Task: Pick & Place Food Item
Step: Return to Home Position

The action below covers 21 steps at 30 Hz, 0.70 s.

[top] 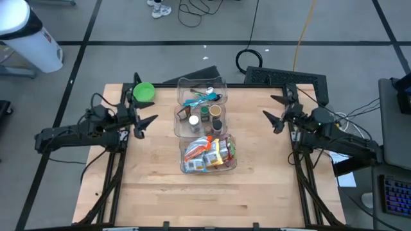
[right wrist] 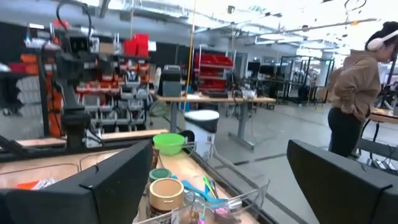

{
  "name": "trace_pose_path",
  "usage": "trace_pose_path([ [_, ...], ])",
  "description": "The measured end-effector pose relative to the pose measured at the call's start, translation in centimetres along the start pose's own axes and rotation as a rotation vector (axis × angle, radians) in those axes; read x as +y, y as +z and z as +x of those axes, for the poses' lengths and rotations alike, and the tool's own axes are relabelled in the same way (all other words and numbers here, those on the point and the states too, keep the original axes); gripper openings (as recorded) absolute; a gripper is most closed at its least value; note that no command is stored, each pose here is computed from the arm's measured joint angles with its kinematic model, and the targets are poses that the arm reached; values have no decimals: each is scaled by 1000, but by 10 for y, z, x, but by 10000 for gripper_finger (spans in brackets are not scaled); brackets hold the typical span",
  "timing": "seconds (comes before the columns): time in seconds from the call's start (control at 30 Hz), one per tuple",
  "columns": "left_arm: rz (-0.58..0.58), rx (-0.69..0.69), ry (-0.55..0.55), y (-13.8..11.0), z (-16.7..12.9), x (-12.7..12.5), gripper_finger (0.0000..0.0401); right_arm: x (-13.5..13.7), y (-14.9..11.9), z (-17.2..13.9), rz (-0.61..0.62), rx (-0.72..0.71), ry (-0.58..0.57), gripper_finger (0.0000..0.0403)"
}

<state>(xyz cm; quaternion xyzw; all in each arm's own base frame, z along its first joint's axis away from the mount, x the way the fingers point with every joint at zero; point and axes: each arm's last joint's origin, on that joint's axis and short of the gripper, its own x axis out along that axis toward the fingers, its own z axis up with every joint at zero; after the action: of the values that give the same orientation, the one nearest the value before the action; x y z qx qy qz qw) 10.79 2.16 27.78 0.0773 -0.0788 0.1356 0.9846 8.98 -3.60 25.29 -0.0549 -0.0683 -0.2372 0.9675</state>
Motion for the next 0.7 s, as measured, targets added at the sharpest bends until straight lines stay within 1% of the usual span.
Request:
trace_pose_path([
  [0.2, -19, -56, 8, -23, -8, -3, 264, 1, -22, -11, 47, -62, -5, 363],
  [0.4, -48, -99, 15, -44, -12, -5, 252, 3, -49, -13, 97, -98, -3, 363],
  [0.5, -57, -108, 16, -50, -13, -6, 249, 4, -55, -12, 97, -119, -4, 363],
  [0.6, -63, -95, 14, -55, -13, -7, 251, 3, -52, -13, 101, -156, -6, 363],
  [0.7, -66, -83, 12, -58, -13, -8, 255, 4, -54, -13, 98, -142, -5, 363],
])
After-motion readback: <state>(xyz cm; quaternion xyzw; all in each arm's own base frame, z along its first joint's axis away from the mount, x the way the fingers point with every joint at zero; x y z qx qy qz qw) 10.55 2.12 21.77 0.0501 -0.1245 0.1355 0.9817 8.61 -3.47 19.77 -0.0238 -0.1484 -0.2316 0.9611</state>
